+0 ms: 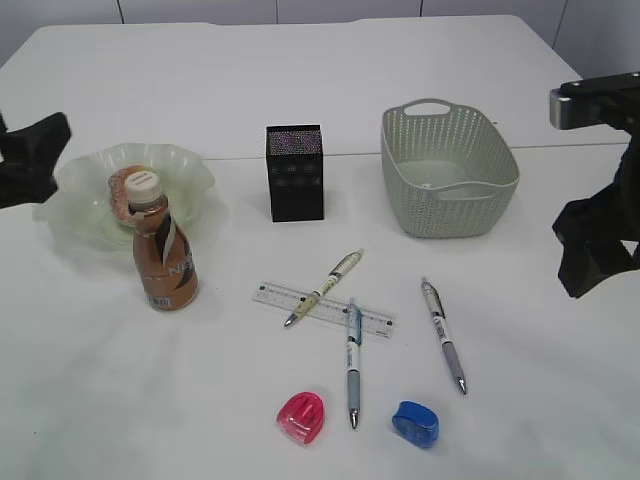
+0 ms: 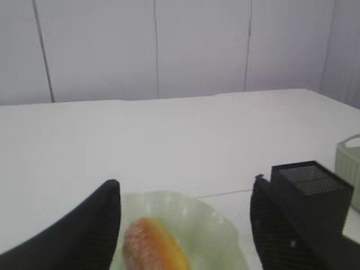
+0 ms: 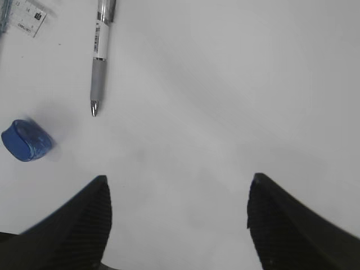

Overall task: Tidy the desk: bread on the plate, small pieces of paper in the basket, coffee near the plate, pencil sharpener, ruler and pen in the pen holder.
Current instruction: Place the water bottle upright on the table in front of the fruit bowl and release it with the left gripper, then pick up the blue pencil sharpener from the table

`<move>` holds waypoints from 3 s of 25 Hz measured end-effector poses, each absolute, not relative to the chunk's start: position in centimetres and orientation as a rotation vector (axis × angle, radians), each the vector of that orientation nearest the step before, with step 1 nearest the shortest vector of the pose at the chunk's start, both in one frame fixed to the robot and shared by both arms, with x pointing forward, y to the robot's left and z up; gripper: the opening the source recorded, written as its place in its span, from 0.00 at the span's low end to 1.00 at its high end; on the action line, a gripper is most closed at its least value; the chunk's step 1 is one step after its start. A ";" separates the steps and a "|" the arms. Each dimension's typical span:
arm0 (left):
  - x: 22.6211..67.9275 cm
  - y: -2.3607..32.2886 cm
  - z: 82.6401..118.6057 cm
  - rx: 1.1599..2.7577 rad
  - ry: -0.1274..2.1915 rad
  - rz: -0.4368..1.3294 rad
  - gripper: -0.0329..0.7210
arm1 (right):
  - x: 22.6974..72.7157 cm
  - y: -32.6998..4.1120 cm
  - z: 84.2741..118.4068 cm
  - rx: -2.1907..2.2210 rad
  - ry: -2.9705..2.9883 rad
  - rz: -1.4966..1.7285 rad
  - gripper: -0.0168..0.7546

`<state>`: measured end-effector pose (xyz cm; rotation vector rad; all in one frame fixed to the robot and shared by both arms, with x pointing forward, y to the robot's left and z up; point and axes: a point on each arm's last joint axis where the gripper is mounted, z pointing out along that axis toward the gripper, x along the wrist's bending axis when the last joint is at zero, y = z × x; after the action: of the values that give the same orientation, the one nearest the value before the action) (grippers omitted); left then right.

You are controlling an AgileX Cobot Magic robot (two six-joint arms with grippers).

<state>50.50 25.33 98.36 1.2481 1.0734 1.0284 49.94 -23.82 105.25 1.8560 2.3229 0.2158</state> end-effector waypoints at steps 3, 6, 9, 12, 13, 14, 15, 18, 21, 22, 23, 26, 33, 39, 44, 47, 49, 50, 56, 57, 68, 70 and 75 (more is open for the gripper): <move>49.1 27.5 97.5 1.230 1.177 1.044 0.74 | 49.9 -23.8 105.3 1.857 2.323 0.218 0.74; 47.4 29.3 96.3 1.217 1.295 1.031 0.74 | 49.9 -23.8 105.3 1.859 2.323 0.220 0.74; 46.1 29.6 95.0 1.329 1.376 0.971 0.74 | 49.9 -23.7 105.3 1.867 2.325 0.229 0.74; 45.3 29.3 94.2 1.476 1.412 0.896 0.74 | 49.9 -23.6 105.3 1.880 2.328 0.243 0.74; 45.1 29.3 94.2 1.490 1.437 0.876 0.74 | 49.9 -23.6 105.3 1.882 2.329 0.245 0.74; 44.8 29.3 94.1 1.502 1.475 0.850 0.73 | 49.9 -23.6 105.3 1.882 2.329 0.245 0.74; 44.5 29.4 94.1 1.515 1.512 0.829 0.72 | 49.9 -23.6 105.3 1.884 2.329 0.247 0.74; 43.6 29.6 94.1 1.567 1.597 0.785 0.70 | 49.9 -23.6 105.3 1.884 2.329 0.247 0.74; 42.9 30.0 94.2 1.644 1.712 0.742 0.69 | 49.9 -23.6 105.3 1.884 2.329 0.247 0.74; 42.8 30.1 94.3 1.679 1.765 0.721 0.69 | 49.9 -23.5 105.3 1.886 2.330 0.249 0.74; 42.9 30.3 94.6 1.714 1.818 0.701 0.69 | 49.9 -23.5 105.3 1.886 2.330 0.249 0.74; 43.6 30.8 96.0 1.763 1.967 0.638 0.69 | 49.9 -23.5 105.3 1.887 2.330 0.250 0.74; 44.4 30.4 100.0 1.868 2.115 0.381 0.69 | 49.9 -23.5 105.3 1.892 2.331 0.256 0.74; 44.5 28.9 103.5 1.915 2.077 0.092 0.68 | 49.8 -23.2 105.3 1.916 2.335 0.286 0.74; 44.8 28.7 106.1 1.889 2.009 0.144 0.65 | 49.9 -22.7 105.3 1.913 2.336 0.337 0.74; 44.6 28.6 106.8 1.860 1.985 0.167 0.64 | 50.1 -21.4 105.5 1.859 2.371 0.364 0.74; 44.5 28.5 106.9 1.849 1.979 0.162 0.64 | 50.5 -20.3 105.4 1.828 2.397 0.374 0.74; 44.5 28.5 106.9 1.845 1.978 0.161 0.64 | 50.8 -19.8 105.2 1.823 2.409 0.373 0.74; 44.5 28.5 106.9 1.844 1.978 0.157 0.63 | 52.5 -18.1 103.4 1.835 2.443 0.324 0.74; 44.5 28.5 106.9 1.846 1.980 0.152 0.63 | 52.6 -18.0 103.2 1.836 2.449 0.316 0.74; 44.4 28.3 106.9 1.841 1.981 0.132 0.62 | 51.1 -14.9 102.3 1.451 2.759 0.240 0.74; 44.4 28.3 106.9 1.841 1.982 0.128 0.62 | 50.8 -14.2 101.7 1.379 2.820 0.211 0.74; 44.4 28.3 106.9 1.836 1.981 0.118 0.62 | 50.0 -12.4 100.7 1.219 2.929 0.157 0.74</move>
<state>44.36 28.26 106.93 1.8356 1.9814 0.1183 50.04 -12.36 100.65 1.2192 2.9291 0.1570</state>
